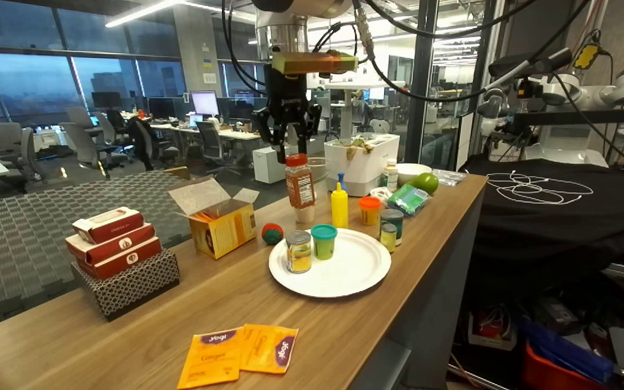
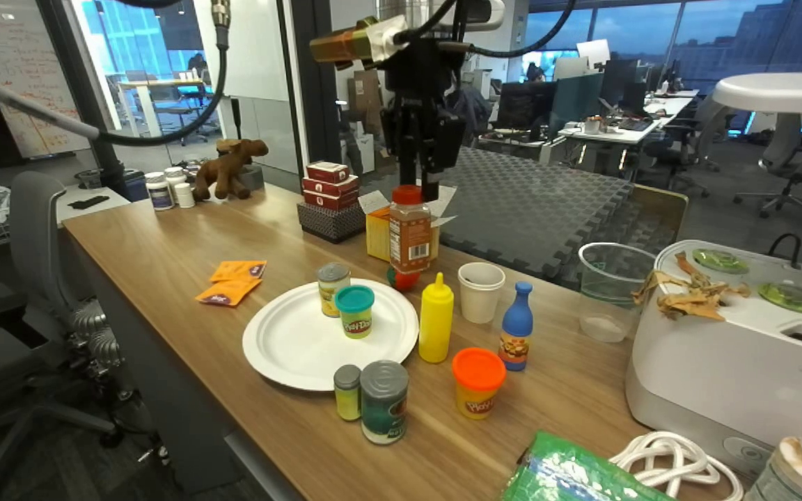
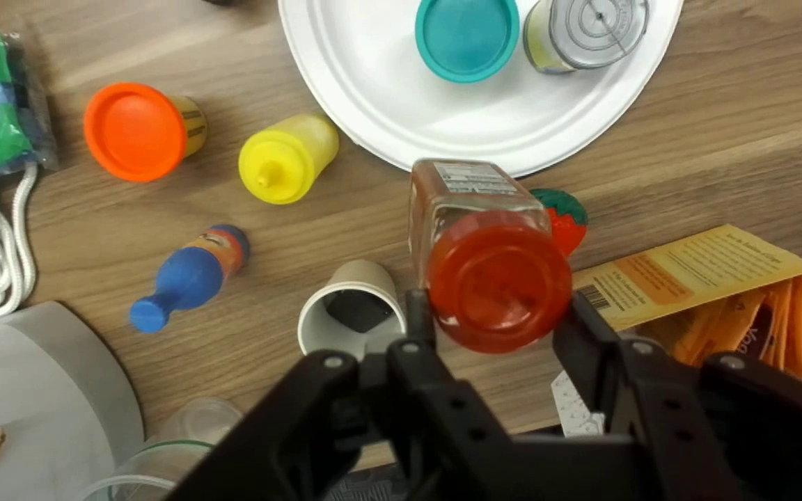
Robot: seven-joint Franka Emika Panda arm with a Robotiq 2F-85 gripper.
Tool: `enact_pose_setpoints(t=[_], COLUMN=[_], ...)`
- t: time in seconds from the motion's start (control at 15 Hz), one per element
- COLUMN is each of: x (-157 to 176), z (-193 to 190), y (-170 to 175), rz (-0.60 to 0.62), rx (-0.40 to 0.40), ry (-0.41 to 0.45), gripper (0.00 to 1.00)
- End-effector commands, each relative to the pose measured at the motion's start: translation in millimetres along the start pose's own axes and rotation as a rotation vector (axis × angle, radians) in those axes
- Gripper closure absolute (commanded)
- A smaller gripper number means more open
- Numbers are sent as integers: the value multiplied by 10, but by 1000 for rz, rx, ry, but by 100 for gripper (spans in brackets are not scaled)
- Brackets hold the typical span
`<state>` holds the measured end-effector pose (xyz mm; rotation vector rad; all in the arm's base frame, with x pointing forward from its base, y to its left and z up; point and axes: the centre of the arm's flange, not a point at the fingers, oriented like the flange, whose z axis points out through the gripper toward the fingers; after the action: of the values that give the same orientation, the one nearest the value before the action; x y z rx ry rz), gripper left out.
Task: Put the containers and strawberry plush toy on the white plate
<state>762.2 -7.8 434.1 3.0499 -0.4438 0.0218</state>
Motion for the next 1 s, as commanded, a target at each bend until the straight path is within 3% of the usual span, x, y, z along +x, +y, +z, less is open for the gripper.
enact_pose_setpoints(t=[0.0, 0.47, 0.93], x=[-305, -668, -1104], z=[-215, -174, -149], y=[28, 188, 349], rz=[21, 52, 110], rx=[-11, 4, 18], ry=[16, -8, 69], gripper=[77, 77, 77])
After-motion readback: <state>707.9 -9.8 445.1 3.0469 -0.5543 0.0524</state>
